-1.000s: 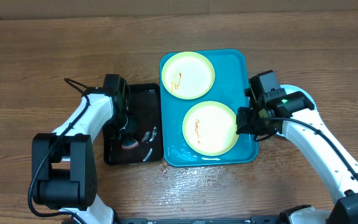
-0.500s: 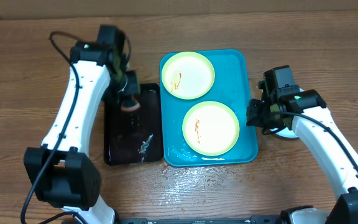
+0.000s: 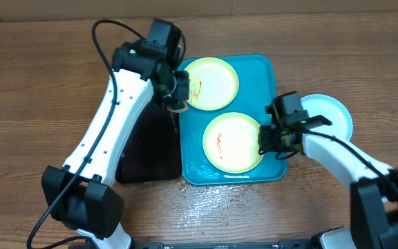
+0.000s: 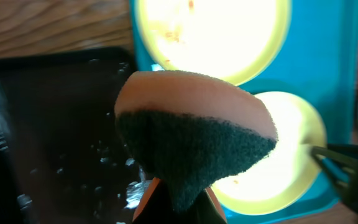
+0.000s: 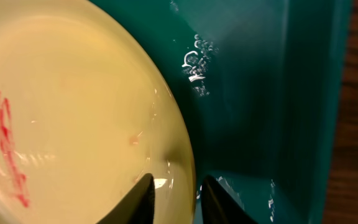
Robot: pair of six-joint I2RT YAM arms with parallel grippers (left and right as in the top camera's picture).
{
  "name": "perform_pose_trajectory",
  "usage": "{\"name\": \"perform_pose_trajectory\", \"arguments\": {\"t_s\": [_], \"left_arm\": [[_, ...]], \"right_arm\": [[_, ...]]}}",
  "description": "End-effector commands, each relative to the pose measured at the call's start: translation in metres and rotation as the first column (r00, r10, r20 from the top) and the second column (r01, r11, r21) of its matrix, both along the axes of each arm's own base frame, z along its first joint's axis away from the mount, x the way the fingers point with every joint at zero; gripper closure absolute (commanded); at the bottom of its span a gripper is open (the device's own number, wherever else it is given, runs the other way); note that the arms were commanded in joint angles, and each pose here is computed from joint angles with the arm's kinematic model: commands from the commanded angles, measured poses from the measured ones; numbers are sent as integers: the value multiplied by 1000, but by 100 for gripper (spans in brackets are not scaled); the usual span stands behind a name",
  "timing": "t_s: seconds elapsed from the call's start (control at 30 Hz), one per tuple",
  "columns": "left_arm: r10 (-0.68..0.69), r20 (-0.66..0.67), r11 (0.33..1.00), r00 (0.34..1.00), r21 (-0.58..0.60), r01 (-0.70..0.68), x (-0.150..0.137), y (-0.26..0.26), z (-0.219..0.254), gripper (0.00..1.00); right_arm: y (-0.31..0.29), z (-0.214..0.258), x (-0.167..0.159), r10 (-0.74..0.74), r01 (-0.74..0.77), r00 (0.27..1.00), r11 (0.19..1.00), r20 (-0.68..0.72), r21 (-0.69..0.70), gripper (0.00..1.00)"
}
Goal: Clean dirty plates on tray and stack at the side
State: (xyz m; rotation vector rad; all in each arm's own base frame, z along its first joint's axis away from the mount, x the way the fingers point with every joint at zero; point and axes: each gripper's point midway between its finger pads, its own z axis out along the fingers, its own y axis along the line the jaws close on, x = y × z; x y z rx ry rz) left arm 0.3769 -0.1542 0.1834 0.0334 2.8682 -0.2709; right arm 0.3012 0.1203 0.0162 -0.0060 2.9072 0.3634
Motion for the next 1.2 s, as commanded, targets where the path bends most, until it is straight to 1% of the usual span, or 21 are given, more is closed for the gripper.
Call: {"name": "perform_pose_trajectory", "arguments": {"t_s": [0.0, 0.13, 0.27, 0.33, 0.43, 0.53, 0.6, 0.67, 0.7, 0.77, 0.8, 0.87, 0.93, 1.0, 1.07, 1.1, 1.17], "left_arm": [[-31, -3, 995, 1000, -95, 30, 0, -37, 1, 96], [-94, -43, 986, 995, -146, 87, -6, -73, -15, 96], [-119, -128, 981, 985, -168, 97, -16, -105, -47, 96], [-109, -188, 982, 976, -170, 77, -22, -118, -68, 96], [-96, -260, 984, 961, -170, 52, -29, -133, -95, 96], [-94, -323, 982, 942, -187, 34, -36, -146, -118, 96], [-79, -353, 986, 932, -167, 21, -37, -146, -134, 96], [-57, -361, 993, 931, -116, 16, -35, -139, -150, 96], [-41, -351, 997, 935, -71, 17, -32, -131, -157, 96], [12, -306, 997, 952, 79, 13, -23, -106, -172, 96], [20, -291, 993, 956, 117, 15, -20, -98, -174, 96], [-3, -287, 993, 958, 115, 38, -17, -96, -175, 96], [-16, -273, 988, 962, 141, 57, -14, -90, -173, 96], [7, -250, 969, 968, 240, 55, -11, -71, -173, 96], [31, -222, 928, 975, 368, 55, -9, -46, -171, 96], [22, -218, 913, 976, 402, 69, -9, -39, -170, 96], [-14, -229, 906, 973, 410, 109, -9, -38, -169, 96]], "right_arm": [[-3, -22, 0, -2, 1, 1000, 999, -28, -44, 85], [-4, -33, -3, -5, 2, 998, 999, -58, -52, 96], [-4, -33, -3, -6, 3, 998, 999, -60, -52, 96], [-6, -33, -4, -38, 33, 997, 998, -68, -61, 96], [-8, -34, -5, -75, 70, 994, 996, -80, -62, 96], [-7, -34, -5, -79, 74, 994, 995, -81, -60, 96], [-7, -34, -6, -79, 74, 993, 995, -82, -61, 96], [-8, -34, -6, -79, 74, 993, 995, -83, -61, 96], [-8, -34, -6, -79, 74, 993, 995, -84, -61, 96], [-8, -34, -7, -79, 74, 993, 995, -86, -62, 96], [-8, -34, -7, -79, 74, 993, 995, -89, -63, 96], [-8, -34, -8, -79, 74, 993, 995, -92, -65, 96], [-8, -34, -9, -79, 73, 992, 995, -96, -66, 96], [-9, -35, -9, -79, 73, 992, 995, -97, -66, 96], [-9, -35, -10, -80, 73, 992, 995, -99, -67, 96], [-9, -35, -10, -80, 73, 992, 995, -99, -67, 96], [-9, -35, -10, -80, 73, 992, 995, -99, -67, 96]]}}
